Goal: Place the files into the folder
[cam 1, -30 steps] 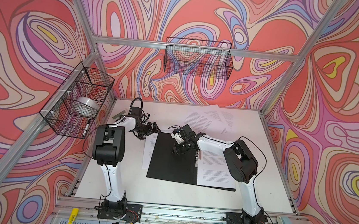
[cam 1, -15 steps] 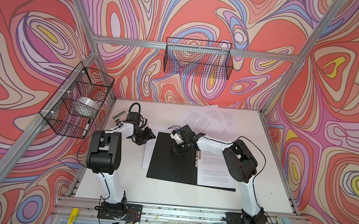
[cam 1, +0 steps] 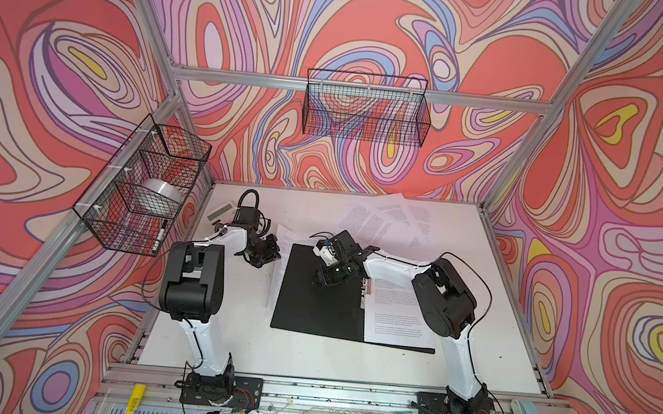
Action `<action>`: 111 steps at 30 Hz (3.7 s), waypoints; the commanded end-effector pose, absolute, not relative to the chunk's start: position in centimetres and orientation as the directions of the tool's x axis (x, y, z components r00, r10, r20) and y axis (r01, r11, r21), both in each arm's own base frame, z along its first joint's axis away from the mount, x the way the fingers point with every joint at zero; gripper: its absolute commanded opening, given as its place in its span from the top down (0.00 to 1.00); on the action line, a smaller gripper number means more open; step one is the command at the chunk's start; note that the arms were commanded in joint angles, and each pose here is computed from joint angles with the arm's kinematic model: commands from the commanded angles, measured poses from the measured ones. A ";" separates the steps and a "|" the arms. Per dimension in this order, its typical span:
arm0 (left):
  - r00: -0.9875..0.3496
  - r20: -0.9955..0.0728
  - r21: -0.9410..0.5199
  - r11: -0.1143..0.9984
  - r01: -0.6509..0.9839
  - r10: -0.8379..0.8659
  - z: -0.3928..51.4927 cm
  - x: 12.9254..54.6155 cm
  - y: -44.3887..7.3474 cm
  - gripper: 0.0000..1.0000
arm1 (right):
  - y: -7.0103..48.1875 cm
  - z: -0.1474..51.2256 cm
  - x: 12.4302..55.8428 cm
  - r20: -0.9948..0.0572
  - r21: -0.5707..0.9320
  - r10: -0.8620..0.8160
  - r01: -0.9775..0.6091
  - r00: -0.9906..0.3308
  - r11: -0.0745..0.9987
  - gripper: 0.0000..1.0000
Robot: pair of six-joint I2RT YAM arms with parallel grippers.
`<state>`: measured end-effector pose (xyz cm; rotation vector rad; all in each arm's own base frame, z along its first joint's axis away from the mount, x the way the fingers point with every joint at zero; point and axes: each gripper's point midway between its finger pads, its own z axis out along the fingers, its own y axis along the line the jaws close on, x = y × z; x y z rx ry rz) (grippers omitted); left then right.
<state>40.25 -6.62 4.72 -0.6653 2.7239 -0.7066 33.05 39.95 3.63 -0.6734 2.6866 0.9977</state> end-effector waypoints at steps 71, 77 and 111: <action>-0.952 -0.305 -0.173 0.983 0.064 0.008 6.9 36.1 -25.3 1.00 | 13.5 11.4 33.2 -0.411 0.622 0.269 -0.052 -0.871 0.781 0.12; -0.960 -0.280 -0.163 0.986 0.046 -0.001 5.5 36.0 -25.2 1.00 | 15.4 9.4 33.5 -0.363 0.652 0.247 -0.056 -0.899 0.756 0.14; -0.964 -0.259 -0.277 0.961 0.013 -0.061 5.1 35.6 -26.7 1.00 | 19.2 6.4 33.1 -0.251 0.721 0.223 -0.029 -0.942 0.692 0.69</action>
